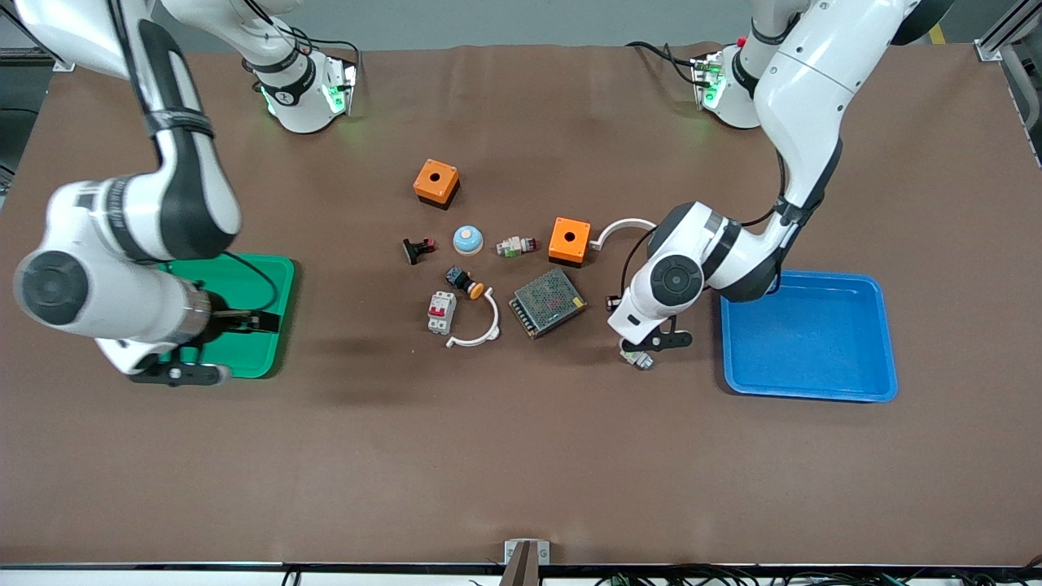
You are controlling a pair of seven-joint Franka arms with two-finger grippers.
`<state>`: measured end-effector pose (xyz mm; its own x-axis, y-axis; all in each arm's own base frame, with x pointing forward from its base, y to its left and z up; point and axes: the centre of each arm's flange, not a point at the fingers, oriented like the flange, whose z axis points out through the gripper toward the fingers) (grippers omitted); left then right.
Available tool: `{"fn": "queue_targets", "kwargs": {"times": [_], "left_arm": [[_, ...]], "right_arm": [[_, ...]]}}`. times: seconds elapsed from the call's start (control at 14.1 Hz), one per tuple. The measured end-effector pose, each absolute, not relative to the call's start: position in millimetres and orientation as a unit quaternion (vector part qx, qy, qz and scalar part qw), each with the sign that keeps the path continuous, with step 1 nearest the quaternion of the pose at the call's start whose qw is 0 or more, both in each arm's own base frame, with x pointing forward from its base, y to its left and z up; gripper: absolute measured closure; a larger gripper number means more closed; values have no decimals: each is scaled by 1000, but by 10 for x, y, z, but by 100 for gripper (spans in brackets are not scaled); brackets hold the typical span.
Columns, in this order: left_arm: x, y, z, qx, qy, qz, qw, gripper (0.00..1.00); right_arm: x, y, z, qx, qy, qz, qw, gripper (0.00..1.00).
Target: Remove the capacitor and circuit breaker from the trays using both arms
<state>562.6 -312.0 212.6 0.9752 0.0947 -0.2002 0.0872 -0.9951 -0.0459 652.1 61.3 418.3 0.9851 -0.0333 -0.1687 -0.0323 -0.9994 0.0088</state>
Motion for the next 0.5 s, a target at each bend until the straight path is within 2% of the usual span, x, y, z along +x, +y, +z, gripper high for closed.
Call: {"fn": "queue_targets", "kwargs": {"times": [0.14,0.21,0.5], "left_arm": [[5770,-3061,2536,-995,-52,79,17,4],[5870,-2993,2840,-996,-59,62,17,0],[6375,-2114,4217,-996,-85,10,19,0]], "right_arm": [[6488,333,4335,996,-11,-84,3,0],[6464,203,4415,997,-6,-83,4,0],[6326,-393,4743,997,-12,-80,0,0]]}}
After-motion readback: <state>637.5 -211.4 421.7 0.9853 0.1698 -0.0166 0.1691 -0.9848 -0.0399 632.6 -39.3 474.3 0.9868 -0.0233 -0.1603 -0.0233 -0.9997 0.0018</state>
